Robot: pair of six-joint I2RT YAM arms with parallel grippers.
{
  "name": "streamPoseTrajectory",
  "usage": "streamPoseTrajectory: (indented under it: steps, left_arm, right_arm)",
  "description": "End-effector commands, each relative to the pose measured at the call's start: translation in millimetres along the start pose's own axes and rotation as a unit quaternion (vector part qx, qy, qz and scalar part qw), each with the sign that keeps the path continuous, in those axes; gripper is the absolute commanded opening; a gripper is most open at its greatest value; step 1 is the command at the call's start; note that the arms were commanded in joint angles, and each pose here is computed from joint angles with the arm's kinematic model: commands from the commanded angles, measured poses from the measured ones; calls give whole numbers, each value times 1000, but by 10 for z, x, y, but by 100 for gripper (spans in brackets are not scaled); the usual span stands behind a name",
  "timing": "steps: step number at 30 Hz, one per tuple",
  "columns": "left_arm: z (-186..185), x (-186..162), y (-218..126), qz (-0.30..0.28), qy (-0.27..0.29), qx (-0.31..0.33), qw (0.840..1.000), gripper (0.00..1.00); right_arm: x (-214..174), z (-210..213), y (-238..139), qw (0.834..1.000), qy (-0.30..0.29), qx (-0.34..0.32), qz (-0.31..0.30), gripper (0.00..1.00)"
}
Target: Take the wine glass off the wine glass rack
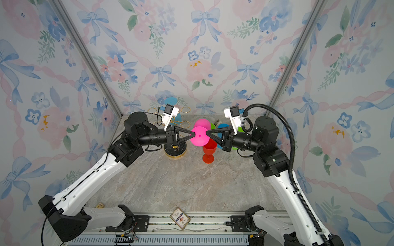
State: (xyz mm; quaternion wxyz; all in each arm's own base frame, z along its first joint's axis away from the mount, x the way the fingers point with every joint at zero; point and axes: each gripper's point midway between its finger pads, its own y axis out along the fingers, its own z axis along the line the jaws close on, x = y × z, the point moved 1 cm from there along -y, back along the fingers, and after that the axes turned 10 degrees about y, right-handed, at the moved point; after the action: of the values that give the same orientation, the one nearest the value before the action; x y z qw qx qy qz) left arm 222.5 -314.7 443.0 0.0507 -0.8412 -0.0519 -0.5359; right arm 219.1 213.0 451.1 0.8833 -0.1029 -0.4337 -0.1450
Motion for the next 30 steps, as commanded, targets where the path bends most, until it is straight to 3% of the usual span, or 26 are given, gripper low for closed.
streamPoseTrajectory:
  steps: [1,4,8,13,17,23,30]
  left_arm:
    - [-130,100,-10,-9,26,-21,999,0]
    - [-90,113,-15,-14,31,-8,999,0]
    - [-51,131,-12,-17,35,-2,999,0]
    - [-12,141,-4,-17,43,3,999,0]
    - [79,101,-81,-23,83,33,996,0]
    - [39,60,-249,-34,150,60,986,0]
    - [-350,-29,-354,-45,285,52,956,0]
  right_arm:
    - [19,-30,-78,1000,1,-18,-9,12]
    - [3,-41,-114,1000,8,-28,-8,23]
    - [-22,-36,-166,999,9,-39,-10,51]
    - [-57,-25,-219,999,12,-48,-10,65]
    - [-39,-68,-300,997,15,-75,-25,76]
    - [90,-151,-471,986,61,-144,-58,83]
    - [194,-267,-624,968,111,-210,-80,84]
